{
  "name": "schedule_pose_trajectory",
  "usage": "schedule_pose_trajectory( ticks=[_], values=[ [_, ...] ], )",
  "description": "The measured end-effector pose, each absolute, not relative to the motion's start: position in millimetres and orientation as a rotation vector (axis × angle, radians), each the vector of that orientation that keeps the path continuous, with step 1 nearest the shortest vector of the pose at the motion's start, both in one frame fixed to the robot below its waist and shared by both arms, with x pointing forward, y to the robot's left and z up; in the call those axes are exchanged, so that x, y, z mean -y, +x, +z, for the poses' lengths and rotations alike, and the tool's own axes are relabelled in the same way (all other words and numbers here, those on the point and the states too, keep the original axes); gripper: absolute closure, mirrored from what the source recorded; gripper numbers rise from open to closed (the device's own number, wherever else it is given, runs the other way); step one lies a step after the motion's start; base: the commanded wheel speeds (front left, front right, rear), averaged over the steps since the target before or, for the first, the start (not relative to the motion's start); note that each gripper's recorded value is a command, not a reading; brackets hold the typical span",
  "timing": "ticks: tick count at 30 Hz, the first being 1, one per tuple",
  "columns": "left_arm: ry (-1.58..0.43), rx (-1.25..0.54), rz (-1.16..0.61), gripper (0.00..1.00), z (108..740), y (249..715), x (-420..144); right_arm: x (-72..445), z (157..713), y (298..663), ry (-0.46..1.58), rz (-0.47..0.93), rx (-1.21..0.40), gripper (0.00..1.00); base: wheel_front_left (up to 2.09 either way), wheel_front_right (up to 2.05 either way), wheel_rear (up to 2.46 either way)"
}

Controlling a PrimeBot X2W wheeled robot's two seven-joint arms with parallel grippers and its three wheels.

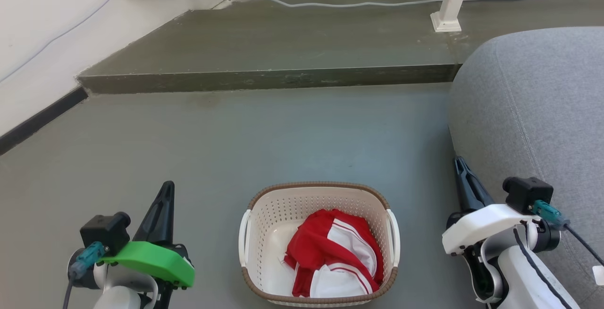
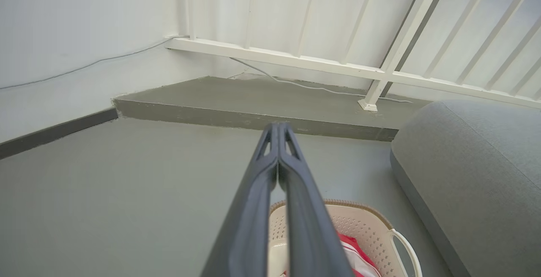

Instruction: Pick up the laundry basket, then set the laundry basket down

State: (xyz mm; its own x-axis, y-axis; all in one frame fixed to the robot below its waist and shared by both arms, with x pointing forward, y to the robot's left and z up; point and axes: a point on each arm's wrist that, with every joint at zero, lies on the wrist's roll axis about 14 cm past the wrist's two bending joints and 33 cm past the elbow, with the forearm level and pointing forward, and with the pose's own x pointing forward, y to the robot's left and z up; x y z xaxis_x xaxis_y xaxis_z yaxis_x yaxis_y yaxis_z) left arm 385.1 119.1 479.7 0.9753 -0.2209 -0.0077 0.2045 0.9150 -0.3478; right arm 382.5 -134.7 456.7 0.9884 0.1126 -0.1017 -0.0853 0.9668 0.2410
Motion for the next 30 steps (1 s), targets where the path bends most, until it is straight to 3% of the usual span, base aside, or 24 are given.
schedule_pose_trajectory(
  ticks=[30],
  values=[
    [-0.699,-0.114,-0.085,1.00,475.9,388.1,-146.4,161.7,456.0,386.2,0.636,-0.025,-0.174,1.00,0.00,0.00,0.00]
  ],
)
